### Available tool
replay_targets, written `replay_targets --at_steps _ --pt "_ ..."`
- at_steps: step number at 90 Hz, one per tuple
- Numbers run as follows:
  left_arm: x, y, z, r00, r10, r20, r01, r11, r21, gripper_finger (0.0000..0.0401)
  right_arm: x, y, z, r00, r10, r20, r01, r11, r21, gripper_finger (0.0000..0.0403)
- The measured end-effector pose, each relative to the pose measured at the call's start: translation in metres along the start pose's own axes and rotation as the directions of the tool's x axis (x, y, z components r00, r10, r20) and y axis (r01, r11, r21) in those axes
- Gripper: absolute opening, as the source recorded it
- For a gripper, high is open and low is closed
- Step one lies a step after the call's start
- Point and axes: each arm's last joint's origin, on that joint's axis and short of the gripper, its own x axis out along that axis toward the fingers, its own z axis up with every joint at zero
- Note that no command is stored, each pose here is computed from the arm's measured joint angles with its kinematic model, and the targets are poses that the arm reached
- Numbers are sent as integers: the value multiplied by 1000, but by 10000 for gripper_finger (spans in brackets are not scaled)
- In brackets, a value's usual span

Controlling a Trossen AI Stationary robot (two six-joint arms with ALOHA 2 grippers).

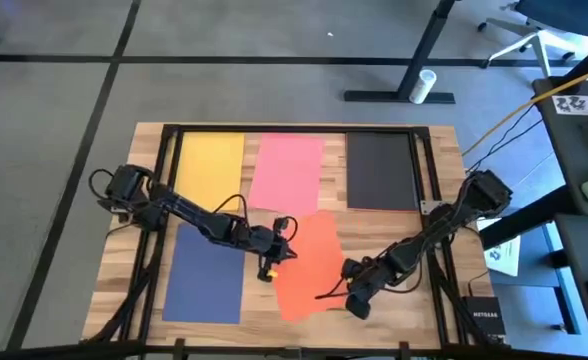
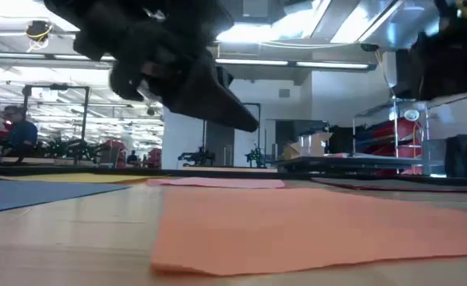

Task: Organize paper
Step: Move the orange paper to the bottom center of the table

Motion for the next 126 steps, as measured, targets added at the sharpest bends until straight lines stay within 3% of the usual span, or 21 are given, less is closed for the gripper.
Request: replay_targets --at_steps 17,30,51,70,100,126 --pt "12 -19 -14 997 -48 -60 54 993 101 0 -11 -6 -2 997 -74 17 74 997 1 0" --pt "20 -24 -26 991 -62 -119 75 991 114 0 -13 -10 -4 992 -125 -1 125 992 1 0" --pt "18 -29 -33 974 -79 -213 114 981 159 0 -13 -10 -4 992 -124 -2 124 992 1 0" --pt "14 -44 -34 965 -104 -242 168 950 262 0 -13 -8 -3 995 -98 -12 98 995 -4 0" --pt "11 -57 -35 959 -129 -252 230 874 428 0 -13 -6 1 996 -73 46 73 997 -10 0" --pt "10 -57 -39 948 -117 -297 279 754 594 0 -13 -9 10 989 -99 109 99 995 7 0"
